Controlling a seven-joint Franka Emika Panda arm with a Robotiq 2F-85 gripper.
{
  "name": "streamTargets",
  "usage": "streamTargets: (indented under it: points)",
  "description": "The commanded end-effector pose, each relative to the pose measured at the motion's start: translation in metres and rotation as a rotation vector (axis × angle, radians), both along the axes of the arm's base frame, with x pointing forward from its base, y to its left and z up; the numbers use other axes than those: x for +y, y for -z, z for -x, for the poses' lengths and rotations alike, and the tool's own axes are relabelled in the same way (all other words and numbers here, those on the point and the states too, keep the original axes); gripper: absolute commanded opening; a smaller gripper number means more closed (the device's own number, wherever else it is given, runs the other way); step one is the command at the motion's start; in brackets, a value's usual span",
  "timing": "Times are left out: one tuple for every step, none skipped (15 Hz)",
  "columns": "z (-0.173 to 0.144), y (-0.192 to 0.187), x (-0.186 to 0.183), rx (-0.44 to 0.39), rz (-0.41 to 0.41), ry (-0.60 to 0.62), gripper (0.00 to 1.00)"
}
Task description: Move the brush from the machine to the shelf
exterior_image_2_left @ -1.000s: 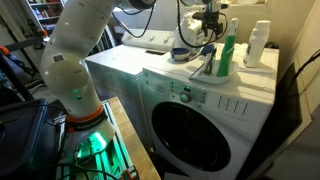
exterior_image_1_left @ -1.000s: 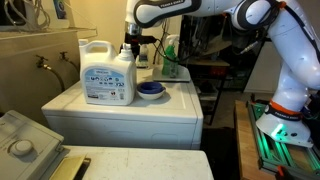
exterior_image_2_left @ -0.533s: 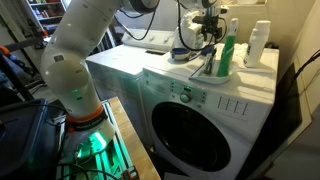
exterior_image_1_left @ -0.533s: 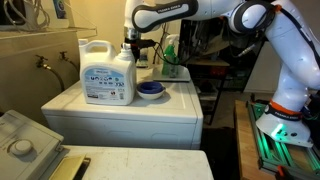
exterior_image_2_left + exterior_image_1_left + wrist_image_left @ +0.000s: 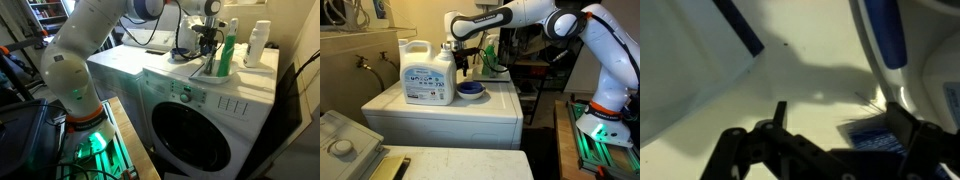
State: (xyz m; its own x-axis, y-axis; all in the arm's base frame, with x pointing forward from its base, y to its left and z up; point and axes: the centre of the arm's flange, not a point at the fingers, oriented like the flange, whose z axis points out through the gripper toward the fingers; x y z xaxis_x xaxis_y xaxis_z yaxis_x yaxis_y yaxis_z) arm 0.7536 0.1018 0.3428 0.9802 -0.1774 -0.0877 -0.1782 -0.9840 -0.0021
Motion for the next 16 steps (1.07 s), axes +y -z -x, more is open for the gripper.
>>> streamTargets:
  points:
    - [-0.018, -0.006, -0.001, 0.012, -0.116, 0.093, 1.0]
    - [-0.019, -0.009, -0.003, 0.007, -0.147, 0.131, 1.0]
    - [-0.021, -0.012, -0.004, 0.014, -0.165, 0.16, 1.0]
    - [-0.023, -0.013, -0.005, 0.01, -0.177, 0.186, 1.0]
    - [-0.025, -0.014, -0.005, 0.007, -0.2, 0.208, 1.0]
    - [-0.027, -0.009, -0.002, 0.014, -0.233, 0.225, 1.0]
    - [-0.029, -0.006, 0.001, 0.025, -0.257, 0.233, 1.0]
    - [-0.031, -0.001, 0.006, 0.043, -0.287, 0.238, 1.0]
    - [-0.033, 0.004, 0.01, 0.048, -0.296, 0.242, 1.0]
    - [-0.034, 0.011, 0.015, 0.053, -0.298, 0.249, 1.0]
    - [-0.035, 0.016, 0.017, 0.058, -0.296, 0.258, 1.0]
    - [-0.036, 0.021, 0.016, 0.058, -0.278, 0.268, 1.0]
    - [-0.037, 0.026, 0.016, 0.053, -0.257, 0.275, 1.0]
    - [-0.037, 0.029, 0.017, 0.033, -0.222, 0.278, 1.0]
    - [-0.038, 0.032, 0.017, 0.016, -0.2, 0.284, 1.0]
    - [-0.038, 0.031, 0.017, -0.031, -0.172, 0.294, 1.0]
